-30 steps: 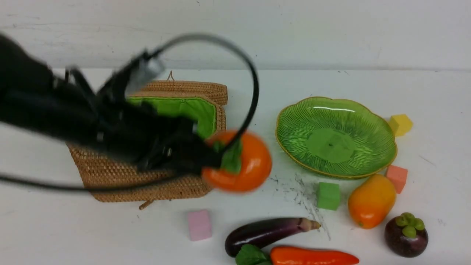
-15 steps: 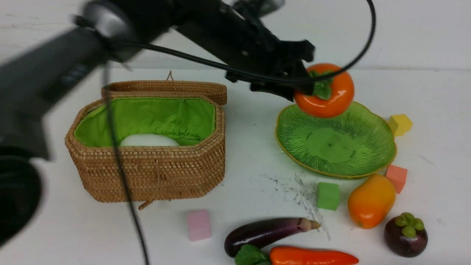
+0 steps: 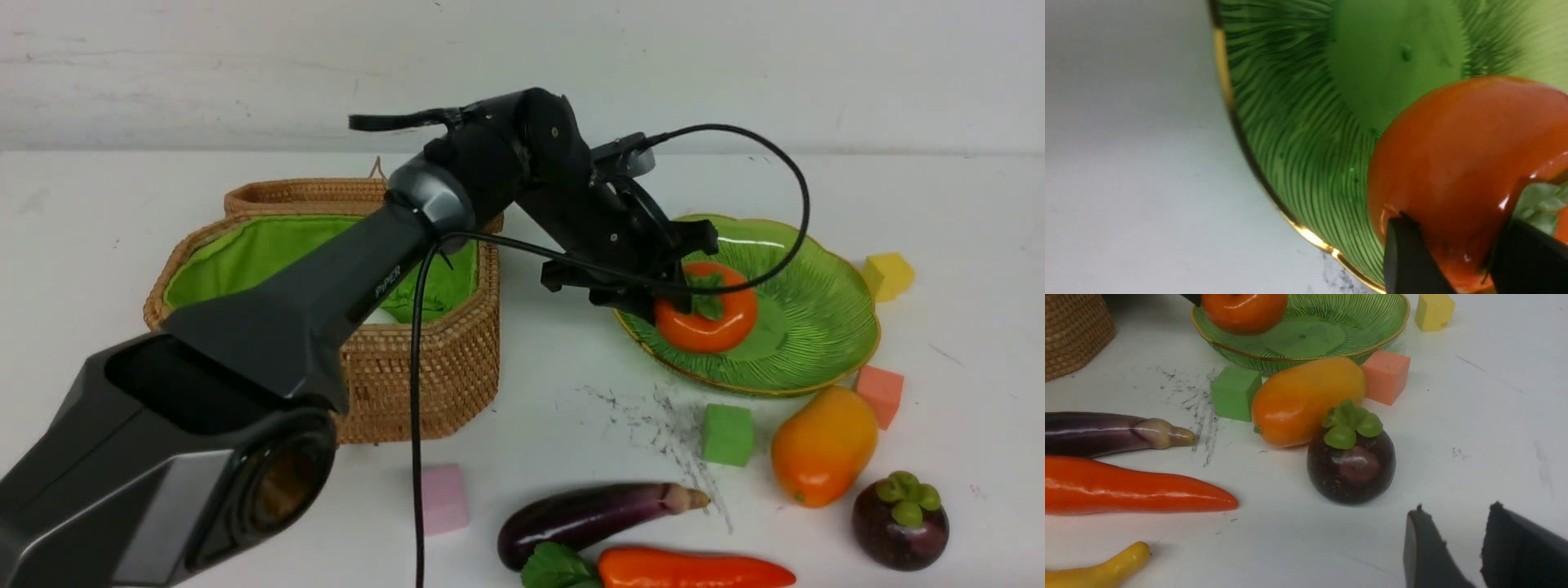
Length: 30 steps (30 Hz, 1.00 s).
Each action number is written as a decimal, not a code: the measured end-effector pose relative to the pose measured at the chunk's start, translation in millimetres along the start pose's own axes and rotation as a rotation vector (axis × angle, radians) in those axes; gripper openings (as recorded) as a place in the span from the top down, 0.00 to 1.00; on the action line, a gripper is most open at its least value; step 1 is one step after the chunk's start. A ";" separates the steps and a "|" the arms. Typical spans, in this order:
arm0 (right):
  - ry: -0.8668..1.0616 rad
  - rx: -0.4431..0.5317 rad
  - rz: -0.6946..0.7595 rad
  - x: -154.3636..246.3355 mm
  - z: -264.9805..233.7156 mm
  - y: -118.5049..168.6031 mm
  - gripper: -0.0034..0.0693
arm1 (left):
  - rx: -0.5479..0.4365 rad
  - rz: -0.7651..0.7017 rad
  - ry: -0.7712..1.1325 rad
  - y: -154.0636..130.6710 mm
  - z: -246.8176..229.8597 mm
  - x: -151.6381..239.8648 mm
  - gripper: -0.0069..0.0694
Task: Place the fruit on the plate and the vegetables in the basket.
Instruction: Grab a tomato with your left arm and place it on the plate on the right, then use the left arm to grab an eggplant and put it into the left basket
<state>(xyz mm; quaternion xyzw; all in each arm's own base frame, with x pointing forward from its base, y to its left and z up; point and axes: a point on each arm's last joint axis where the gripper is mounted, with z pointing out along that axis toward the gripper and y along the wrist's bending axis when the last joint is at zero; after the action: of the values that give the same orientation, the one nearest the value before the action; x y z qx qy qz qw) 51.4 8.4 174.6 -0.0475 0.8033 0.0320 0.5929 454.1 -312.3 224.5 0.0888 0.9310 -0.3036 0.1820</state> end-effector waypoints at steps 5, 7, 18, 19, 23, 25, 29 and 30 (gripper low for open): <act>0.000 0.000 0.000 0.0 0.0 0.0 0.62 | 0.001 -0.013 0.004 -0.9 -1.4 -0.2 0.57; 0.000 0.000 0.000 0.0 0.0 0.0 0.62 | -0.005 -0.017 0.025 -0.4 -1.4 1.8 0.53; 0.000 0.000 0.000 0.0 0.0 0.0 0.62 | -0.048 -0.011 0.158 1.1 -7.2 13.2 0.11; 0.000 0.000 0.000 0.0 0.0 0.0 0.62 | -0.055 -0.005 0.163 0.5 -9.7 13.4 0.10; 0.000 0.000 0.000 0.0 0.0 0.0 0.62 | -0.098 0.061 0.101 -11.8 -46.0 4.5 0.10; 0.000 0.000 0.000 0.0 0.0 0.0 0.62 | -0.099 0.101 0.039 -24.1 -78.7 -2.1 0.11; 0.000 0.000 0.000 0.0 0.0 0.0 0.62 | -0.064 0.227 -0.105 -54.6 -157.9 -8.1 0.16; 0.000 0.000 0.000 0.0 0.0 0.0 0.62 | -0.065 0.232 -0.104 -54.3 -157.6 -8.1 0.16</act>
<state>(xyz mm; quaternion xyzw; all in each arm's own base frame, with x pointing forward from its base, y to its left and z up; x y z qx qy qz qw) 51.4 8.4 174.6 -0.0475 0.8033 0.0320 0.5929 401.6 -262.0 374.8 0.1740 0.9132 -0.2543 0.2667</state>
